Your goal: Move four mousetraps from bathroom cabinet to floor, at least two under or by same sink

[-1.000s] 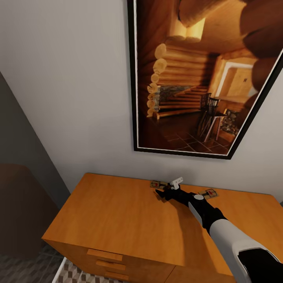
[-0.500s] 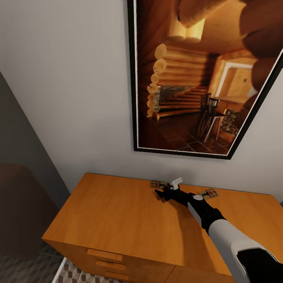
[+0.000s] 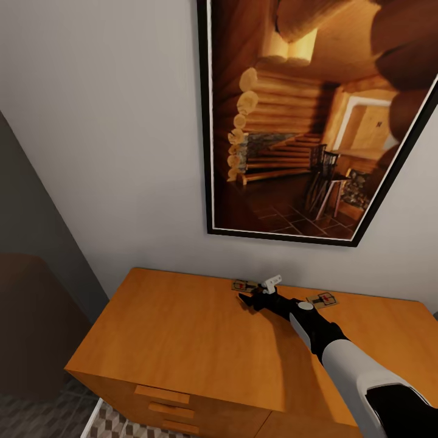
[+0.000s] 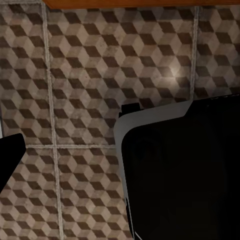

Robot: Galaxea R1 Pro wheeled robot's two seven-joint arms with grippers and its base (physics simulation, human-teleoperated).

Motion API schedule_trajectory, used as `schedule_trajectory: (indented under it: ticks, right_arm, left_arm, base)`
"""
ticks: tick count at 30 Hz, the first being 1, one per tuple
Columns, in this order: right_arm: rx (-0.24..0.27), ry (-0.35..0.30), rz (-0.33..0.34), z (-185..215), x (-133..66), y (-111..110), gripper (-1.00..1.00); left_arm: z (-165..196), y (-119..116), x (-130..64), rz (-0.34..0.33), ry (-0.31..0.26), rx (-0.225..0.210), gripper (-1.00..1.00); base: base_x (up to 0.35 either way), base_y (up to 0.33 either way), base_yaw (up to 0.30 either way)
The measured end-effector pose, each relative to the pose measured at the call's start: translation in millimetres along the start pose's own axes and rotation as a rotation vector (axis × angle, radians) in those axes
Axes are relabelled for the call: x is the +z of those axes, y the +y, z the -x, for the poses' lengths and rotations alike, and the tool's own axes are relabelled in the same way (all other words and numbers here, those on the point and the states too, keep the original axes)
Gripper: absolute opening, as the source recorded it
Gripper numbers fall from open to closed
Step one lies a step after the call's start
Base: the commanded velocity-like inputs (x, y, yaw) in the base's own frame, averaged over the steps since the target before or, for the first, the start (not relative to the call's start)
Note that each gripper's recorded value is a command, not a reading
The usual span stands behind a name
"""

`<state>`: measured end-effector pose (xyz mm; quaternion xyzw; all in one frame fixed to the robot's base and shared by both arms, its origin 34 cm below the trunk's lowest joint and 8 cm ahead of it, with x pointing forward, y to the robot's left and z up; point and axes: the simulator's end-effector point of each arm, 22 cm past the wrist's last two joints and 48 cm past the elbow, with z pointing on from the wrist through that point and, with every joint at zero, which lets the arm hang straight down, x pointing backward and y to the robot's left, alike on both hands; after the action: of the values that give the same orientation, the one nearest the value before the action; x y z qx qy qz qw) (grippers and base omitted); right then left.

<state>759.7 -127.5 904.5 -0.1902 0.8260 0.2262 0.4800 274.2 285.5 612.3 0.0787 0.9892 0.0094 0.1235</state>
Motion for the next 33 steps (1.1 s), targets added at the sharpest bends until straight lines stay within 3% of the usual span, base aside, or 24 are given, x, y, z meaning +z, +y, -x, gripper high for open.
schedule_trajectory:
  ticks: [18,23,33]
  right_arm:
    - [0.013,-0.006,0.042,2.1,13.1,30.2,1.0]
    - [0.011,0.016,0.042,-10.1,12.0,29.4,1.0]
    - [0.0,-0.004,0.027,-6.9,7.2,18.4,1.0]
  left_arm:
    - [-0.1,0.0,0.0,0.0,0.0,0.0,1.0]
    - [-0.1,0.0,0.1,0.0,0.001,0.0,1.0]
    - [-0.1,0.0,0.0,0.0,0.001,0.0,1.0]
  base:
    - [0.0,0.0,0.0]
    - [0.0,0.0,0.0]
    - [0.0,0.0,0.0]
